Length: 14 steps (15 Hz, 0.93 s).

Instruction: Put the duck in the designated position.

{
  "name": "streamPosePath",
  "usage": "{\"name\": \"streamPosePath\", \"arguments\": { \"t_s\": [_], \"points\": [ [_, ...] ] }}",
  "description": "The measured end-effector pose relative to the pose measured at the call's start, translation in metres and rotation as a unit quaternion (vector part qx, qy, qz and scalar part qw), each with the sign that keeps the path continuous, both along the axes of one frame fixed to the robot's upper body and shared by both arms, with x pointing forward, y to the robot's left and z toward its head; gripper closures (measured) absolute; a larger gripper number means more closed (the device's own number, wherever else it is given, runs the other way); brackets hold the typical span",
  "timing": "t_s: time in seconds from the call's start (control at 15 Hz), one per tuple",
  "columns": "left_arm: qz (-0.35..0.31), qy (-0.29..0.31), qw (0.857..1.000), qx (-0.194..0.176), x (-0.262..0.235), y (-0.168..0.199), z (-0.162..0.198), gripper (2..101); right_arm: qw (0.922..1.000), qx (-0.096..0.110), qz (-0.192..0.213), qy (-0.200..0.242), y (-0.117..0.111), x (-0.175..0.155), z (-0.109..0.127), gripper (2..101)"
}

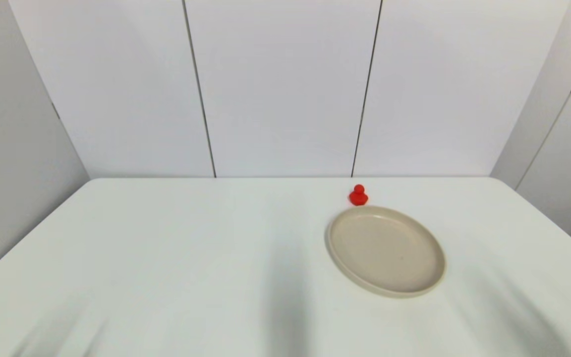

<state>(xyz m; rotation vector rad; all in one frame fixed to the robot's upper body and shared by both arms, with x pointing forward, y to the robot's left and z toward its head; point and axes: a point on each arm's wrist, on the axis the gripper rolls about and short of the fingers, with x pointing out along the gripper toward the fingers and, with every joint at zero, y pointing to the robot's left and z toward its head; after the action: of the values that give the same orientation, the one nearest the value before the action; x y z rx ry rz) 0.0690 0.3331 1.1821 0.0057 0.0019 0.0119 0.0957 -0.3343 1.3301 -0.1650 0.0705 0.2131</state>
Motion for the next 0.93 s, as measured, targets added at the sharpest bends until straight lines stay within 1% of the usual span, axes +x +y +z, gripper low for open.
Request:
{"name": "streamPosePath", "arguments": {
  "t_s": [0.33, 0.4, 0.47, 0.8, 0.93],
  "points": [
    [0.0, 0.0, 1.0, 0.0, 0.0, 0.0, 0.0, 5.3, 0.9998, -0.005, -0.017, 0.008, -0.002, -0.017, -0.048, 5.2],
    [0.0, 0.0, 1.0, 0.0, 0.0, 0.0, 0.0, 5.3, 0.9997, -0.005, -0.021, 0.009, -0.002, -0.018, -0.055, 5.2],
    [0.0, 0.0, 1.0, 0.0, 0.0, 0.0, 0.0, 5.3, 0.9997, -0.005, -0.022, 0.009, -0.002, -0.018, -0.06, 5.2],
    [0.0, 0.0, 1.0, 0.0, 0.0, 0.0, 0.0, 5.3, 0.999, -0.002, -0.044, 0.003, -0.001, -0.021, -0.065, 5.0],
    [0.0, 0.0, 1.0, 0.0, 0.0, 0.0, 0.0, 5.3, 0.9989, -0.002, -0.047, -0.002, -0.001, -0.021, -0.073, 5.0]
  ]
}}
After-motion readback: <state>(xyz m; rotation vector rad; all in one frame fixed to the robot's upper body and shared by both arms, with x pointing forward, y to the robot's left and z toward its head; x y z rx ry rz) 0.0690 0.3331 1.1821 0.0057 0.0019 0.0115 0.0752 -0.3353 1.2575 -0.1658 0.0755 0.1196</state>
